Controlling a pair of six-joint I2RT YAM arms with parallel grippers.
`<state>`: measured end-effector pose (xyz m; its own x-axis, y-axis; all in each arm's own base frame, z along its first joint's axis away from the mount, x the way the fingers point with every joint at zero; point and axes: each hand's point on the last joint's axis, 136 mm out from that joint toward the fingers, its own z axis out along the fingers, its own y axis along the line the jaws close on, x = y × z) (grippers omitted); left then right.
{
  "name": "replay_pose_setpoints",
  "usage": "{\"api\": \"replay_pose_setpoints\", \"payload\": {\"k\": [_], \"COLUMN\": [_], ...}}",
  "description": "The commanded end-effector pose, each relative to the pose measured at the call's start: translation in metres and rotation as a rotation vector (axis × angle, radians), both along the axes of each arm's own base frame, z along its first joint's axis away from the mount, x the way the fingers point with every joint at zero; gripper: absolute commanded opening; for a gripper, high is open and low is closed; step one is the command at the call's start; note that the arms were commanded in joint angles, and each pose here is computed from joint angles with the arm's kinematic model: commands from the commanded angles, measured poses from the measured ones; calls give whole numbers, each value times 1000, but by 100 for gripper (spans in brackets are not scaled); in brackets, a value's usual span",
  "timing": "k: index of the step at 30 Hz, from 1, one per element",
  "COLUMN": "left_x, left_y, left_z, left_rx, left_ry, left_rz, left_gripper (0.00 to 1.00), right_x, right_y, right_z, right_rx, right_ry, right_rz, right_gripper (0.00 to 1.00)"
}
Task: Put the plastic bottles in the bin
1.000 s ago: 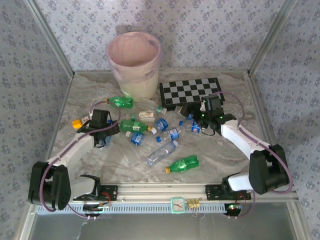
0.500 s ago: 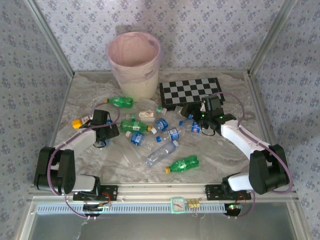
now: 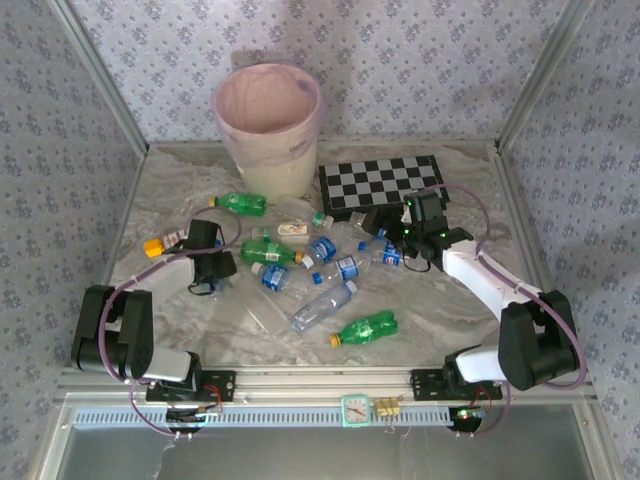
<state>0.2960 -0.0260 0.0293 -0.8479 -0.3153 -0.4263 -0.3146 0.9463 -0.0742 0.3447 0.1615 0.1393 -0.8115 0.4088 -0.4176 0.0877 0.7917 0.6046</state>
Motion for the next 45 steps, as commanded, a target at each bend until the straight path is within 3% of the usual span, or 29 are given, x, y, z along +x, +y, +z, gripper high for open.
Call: {"api": "replay_pose_setpoints", "payload": {"k": [1, 9, 19, 36, 41, 45], "left_x": [13, 13, 19, 46, 68, 98], "left_y": [-1, 2, 1, -31, -49, -67], "left_z": [13, 24, 63, 322, 385, 409], "left_rx": [-11, -3, -30, -189, -227, -254], "left_ry": [-42, -88, -206, -867, -975, -980], "left_rz": [5, 12, 18, -158, -247, -326], "left_gripper": [69, 57, 51, 49, 49, 49], "right_x": [-1, 1, 3, 5, 3, 2], "right_y": [-4, -3, -2, 2, 1, -3], "right_z": [5, 6, 9, -2, -2, -2], "right_rx": [-13, -12, -7, 5, -8, -19], "right_ry": [-13, -15, -20, -14, -14, -9], "right_rz": [-8, -6, -7, 10, 17, 14], "right_gripper": [100, 100, 100, 100, 100, 100]}}
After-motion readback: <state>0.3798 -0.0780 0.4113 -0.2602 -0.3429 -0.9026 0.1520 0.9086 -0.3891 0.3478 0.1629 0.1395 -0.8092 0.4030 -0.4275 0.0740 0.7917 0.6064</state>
